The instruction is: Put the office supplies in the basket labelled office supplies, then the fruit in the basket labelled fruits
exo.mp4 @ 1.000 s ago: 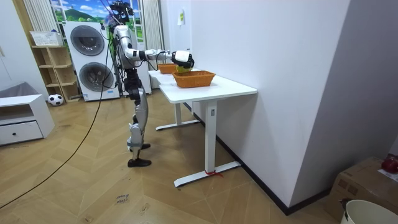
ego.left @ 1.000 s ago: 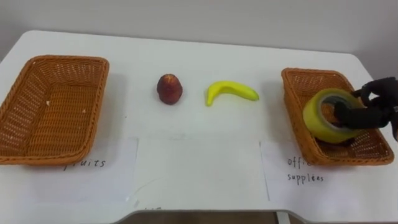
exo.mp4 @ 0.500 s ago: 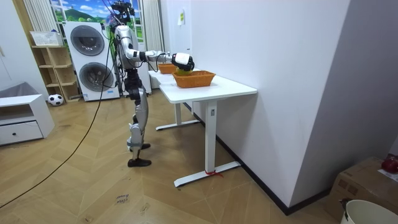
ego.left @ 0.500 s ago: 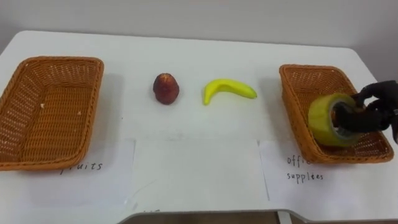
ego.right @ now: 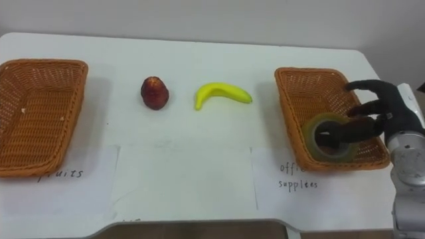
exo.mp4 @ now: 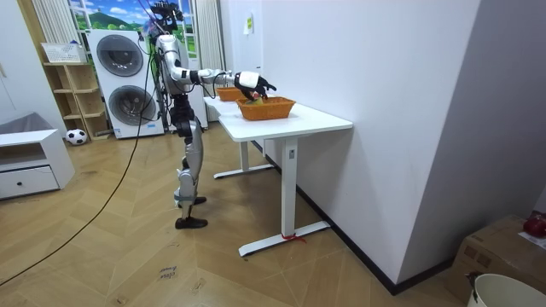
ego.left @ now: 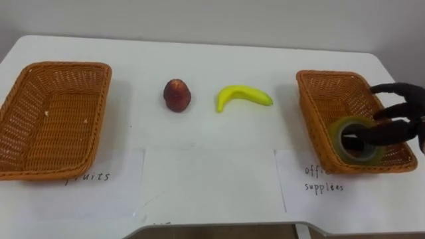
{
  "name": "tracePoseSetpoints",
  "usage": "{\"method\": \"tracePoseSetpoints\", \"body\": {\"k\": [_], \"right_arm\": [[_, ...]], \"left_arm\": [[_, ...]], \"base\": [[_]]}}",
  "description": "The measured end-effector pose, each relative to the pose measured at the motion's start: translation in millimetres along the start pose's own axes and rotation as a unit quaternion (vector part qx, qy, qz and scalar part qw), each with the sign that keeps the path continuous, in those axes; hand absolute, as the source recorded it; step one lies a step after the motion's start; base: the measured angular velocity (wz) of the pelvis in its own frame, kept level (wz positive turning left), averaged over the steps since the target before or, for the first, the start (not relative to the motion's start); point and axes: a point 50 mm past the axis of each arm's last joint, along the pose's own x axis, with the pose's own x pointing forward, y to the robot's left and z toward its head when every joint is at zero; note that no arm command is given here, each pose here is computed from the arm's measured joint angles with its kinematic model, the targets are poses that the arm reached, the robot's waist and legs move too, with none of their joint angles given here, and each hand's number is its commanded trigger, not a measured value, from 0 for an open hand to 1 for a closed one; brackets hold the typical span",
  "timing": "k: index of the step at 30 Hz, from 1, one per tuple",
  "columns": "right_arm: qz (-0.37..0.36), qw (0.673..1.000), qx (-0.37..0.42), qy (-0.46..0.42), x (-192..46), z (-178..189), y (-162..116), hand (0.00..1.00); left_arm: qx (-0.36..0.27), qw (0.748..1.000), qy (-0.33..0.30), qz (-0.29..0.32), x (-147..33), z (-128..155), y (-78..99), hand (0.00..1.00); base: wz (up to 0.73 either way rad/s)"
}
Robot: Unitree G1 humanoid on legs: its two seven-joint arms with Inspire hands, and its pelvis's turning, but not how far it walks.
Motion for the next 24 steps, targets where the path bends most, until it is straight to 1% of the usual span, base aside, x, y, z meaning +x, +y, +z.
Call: {"method": "tracePoseSetpoints", "body": {"k": [16,20,24], "right_arm": [[0.004,1.000,-0.007,-0.009,-0.1,4.5,1.3,0.00],[0.000,1.000,-0.014,-0.025,-0.7,12.3,-0.2,0.00],[-0.003,0.999,-0.021,-0.032,-1.2,15.9,-1.3,0.00]], "left_arm": [[-0.025,1.000,0.004,-0.005,-0.2,1.1,-3.2,0.00],[-0.009,1.000,-0.001,-0.018,-1.1,2.2,-8.3,0.00],[-0.006,1.000,0.001,-0.022,-1.4,1.0,-9.4,0.00]], "base": [[0.00],[0.00],[0.00]]}}
